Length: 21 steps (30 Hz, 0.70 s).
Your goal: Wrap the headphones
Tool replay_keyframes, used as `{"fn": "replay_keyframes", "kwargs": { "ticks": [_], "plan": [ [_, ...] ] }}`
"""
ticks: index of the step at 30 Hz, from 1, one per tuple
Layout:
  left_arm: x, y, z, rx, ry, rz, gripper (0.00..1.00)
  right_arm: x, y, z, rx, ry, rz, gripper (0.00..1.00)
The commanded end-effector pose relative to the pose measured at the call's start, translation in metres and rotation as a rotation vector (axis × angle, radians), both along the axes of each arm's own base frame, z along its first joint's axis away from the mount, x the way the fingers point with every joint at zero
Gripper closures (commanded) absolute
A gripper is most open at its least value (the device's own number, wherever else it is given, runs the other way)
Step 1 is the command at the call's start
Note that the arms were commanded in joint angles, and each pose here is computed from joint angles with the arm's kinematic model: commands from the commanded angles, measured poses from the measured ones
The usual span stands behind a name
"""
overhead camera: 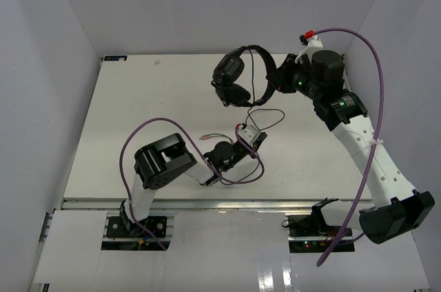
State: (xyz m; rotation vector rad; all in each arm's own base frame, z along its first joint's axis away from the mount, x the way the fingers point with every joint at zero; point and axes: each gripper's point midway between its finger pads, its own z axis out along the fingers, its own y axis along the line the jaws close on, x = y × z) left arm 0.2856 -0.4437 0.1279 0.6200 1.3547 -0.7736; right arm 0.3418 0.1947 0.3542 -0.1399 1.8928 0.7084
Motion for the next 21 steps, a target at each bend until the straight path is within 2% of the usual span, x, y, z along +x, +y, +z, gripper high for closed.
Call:
{"fn": "replay_keyframes", "kwargs": {
  "ticks": [1, 10, 21],
  "plan": [
    [-0.005, 0.005, 0.028, -0.082, -0.036, -0.023, 1.00, 0.000, -0.003, 0.026, 0.039, -0.092, -0.010, 0.92],
    [-0.049, -0.016, 0.004, 0.040, 0.011, -0.264, 1.00, 0.014, -0.011, 0.021, -0.008, -0.102, -0.066, 0.92],
    [-0.058, 0.006, -0.050, 0.184, 0.112, -0.253, 1.00, 0.013, -0.019, 0.038, -0.024, -0.159, -0.067, 0.92]
  ]
}}
